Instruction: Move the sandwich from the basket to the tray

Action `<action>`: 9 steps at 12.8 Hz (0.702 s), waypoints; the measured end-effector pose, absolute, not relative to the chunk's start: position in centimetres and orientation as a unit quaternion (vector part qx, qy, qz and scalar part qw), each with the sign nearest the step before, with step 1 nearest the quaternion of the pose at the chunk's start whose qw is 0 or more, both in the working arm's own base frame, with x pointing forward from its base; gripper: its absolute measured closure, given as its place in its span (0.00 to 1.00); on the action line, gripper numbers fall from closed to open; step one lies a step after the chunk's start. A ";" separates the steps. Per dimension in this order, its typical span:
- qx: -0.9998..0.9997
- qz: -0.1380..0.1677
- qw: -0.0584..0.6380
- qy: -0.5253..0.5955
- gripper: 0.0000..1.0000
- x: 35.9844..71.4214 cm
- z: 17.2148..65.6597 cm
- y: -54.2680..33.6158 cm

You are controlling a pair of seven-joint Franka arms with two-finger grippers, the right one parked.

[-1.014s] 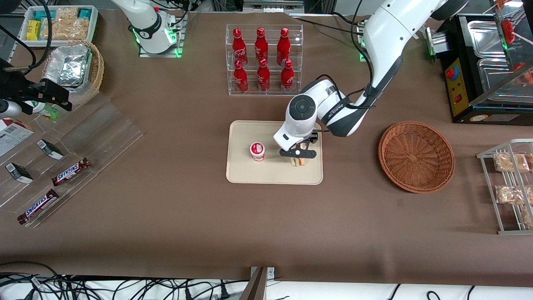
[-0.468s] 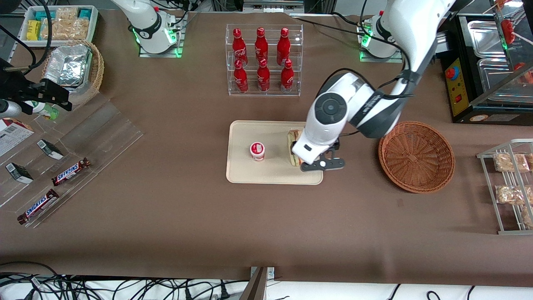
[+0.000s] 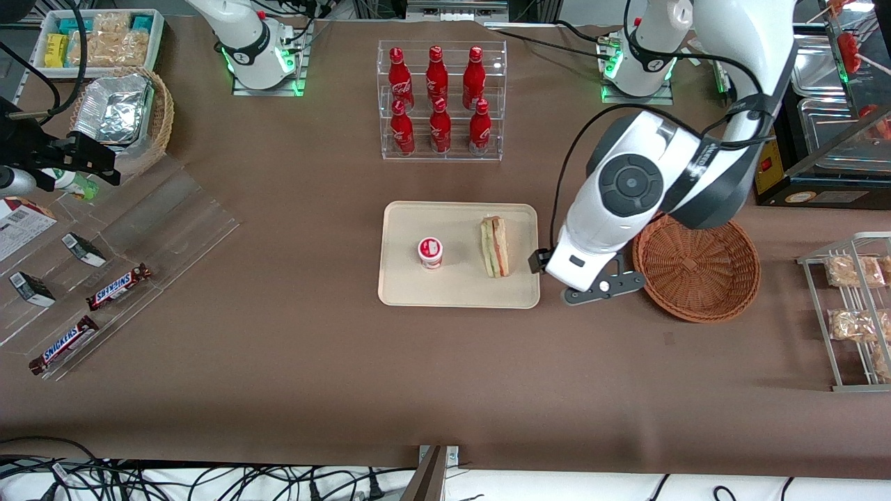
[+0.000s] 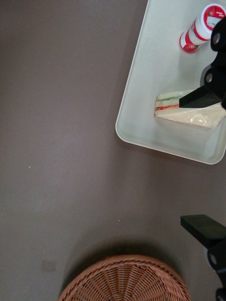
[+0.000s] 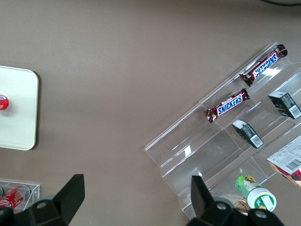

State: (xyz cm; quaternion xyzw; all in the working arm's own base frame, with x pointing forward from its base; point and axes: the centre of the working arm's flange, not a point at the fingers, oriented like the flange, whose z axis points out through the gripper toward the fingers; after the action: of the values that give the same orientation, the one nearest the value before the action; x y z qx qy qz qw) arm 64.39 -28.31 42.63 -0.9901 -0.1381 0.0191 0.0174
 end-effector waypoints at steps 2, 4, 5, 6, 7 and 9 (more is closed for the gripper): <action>-0.988 0.018 0.016 -0.154 0.00 64.8 44.0 -26.4; -0.985 0.021 0.012 -0.169 0.00 65.1 45.2 -24.4; -0.985 0.024 0.011 -0.171 0.00 65.2 45.6 -23.4; -0.985 0.028 0.007 -0.167 0.00 65.4 46.0 -22.4; -0.986 0.031 0.000 -0.161 0.00 65.5 46.6 -21.3; -0.989 0.034 -0.005 -0.143 0.00 65.4 48.4 -19.1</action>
State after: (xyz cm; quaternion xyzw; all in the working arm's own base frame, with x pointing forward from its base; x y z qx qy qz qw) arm 65.42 -19.08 48.36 -0.9891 -0.1431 0.0336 -0.0054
